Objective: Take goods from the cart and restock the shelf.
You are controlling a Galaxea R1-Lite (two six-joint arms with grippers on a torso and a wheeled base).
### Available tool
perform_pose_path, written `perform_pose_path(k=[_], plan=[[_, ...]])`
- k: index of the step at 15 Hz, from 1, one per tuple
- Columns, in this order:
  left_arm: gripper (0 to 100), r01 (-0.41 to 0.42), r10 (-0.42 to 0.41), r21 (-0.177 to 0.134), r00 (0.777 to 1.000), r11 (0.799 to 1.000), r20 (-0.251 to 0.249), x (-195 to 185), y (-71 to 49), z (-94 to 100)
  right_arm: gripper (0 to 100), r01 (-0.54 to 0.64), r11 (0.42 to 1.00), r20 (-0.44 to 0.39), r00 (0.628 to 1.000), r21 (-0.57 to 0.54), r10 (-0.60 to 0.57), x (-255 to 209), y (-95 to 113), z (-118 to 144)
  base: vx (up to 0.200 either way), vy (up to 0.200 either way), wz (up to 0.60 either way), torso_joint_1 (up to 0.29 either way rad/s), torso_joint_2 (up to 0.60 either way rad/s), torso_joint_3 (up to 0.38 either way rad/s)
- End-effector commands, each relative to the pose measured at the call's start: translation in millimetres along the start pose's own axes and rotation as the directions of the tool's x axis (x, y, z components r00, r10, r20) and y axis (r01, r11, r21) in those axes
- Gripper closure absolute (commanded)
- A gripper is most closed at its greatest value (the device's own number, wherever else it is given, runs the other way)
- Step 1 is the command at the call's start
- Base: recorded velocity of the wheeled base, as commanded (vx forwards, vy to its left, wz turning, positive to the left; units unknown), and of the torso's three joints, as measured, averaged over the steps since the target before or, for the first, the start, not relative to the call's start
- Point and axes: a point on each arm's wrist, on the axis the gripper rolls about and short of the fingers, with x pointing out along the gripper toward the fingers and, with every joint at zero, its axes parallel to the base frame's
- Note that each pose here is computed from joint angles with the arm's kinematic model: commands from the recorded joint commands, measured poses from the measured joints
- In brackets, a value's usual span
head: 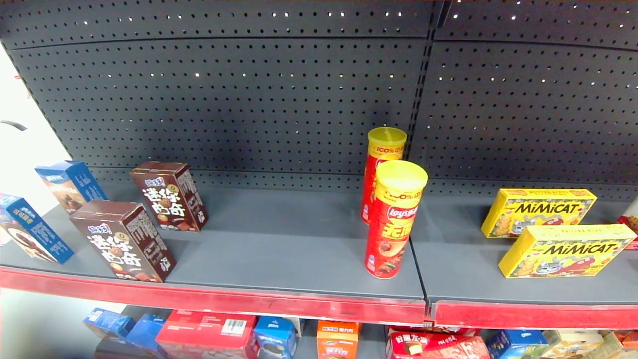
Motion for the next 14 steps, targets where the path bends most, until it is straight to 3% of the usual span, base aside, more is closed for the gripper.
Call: perform_pose_path(k=[1,3,4,5,6,7,8,9,10,11,12,14], plan=[[0,0.106,-0.106,0.041,0.994,0.993,-0.013,0,-2.5,0.5,0,-0.015,1.0,-0.01,1.0,-0.007,0.015,5,0,3,0.0,0.0,0.0,0.0,0.0,0.0],[0,0.289,-0.288,0.038,0.957,0.956,-0.032,-1,-6.7,0.7,0,-0.032,0.999,-0.007,0.999,-0.007,0.032,7,-1,4,0.0,0.0,0.0,0.0,0.0,0.0],[0,0.436,-0.435,0.016,0.899,0.9,-0.056,-2,-10.1,0.9,0,-0.037,0.999,-0.012,0.999,-0.01,0.037,11,0,6,0.0,0.0,0.0,0.0,0.0,0.0],[0,0.455,-0.454,0.012,0.889,0.89,-0.059,-3,-10.6,1.2,0,-0.038,0.999,-0.011,0.999,-0.01,0.038,11,0,7,0.0,0.0,0.0,0.0,0.0,0.0],[0,0.407,-0.406,0.013,0.912,0.913,-0.052,-2,-9.6,0.8,0,-0.043,0.999,-0.007,0.999,-0.008,0.043,11,-1,8,0.0,0.0,0.0,0.0,0.0,0.0],[0,0.238,-0.237,0.032,0.971,0.971,-0.025,0,-5.7,1.3,0,-0.056,0.998,0.008,0.998,-0.001,0.056,10,-5,10,0.0,0.0,0.0,0.0,0.0,0.0],[0,0.099,-0.099,0.04,0.995,0.994,-0.007,0,-2.6,1.7,0,-0.069,0.998,0.018,0.997,0.001,0.069,10,-7,12,0.0,0.0,0.0,0.0,0.0,0.0],[0,0.043,-0.043,0.051,0.999,0.998,0.0,0,-1.4,1.8,0,-0.072,0.997,0.021,0.997,0.003,0.072,10,-8,13,0.0,0.0,0.0,0.0,0.0,0.0],[0,0.027,-0.027,0.098,1.0,0.995,-0.003,0,-1.0,1.7,0,-0.078,0.997,0.022,0.997,0.002,0.078,12,-8,16,0.0,0.0,0.0,0.0,0.0,0.0],[0,0.076,-0.075,0.133,0.997,0.988,-0.015,0,-1.8,1.3,0,-0.087,0.996,0.021,0.996,0.001,0.087,13,-9,18,0.0,0.0,0.0,0.0,0.0,0.0],[0,0.138,-0.128,0.135,0.989,0.981,-0.075,0,-2.5,-5.4,0,-0.092,0.996,0.019,0.996,0.0,0.092,14,-9,18,0.0,0.0,0.0,0.0,0.0,0.0],[0,0.148,-0.138,0.136,0.987,0.98,-0.081,0,-2.8,-5.3,0,-0.097,0.995,0.016,0.995,-0.001,0.097,16,-9,19,0.0,0.0,0.0,0.0,0.0,0.0]])
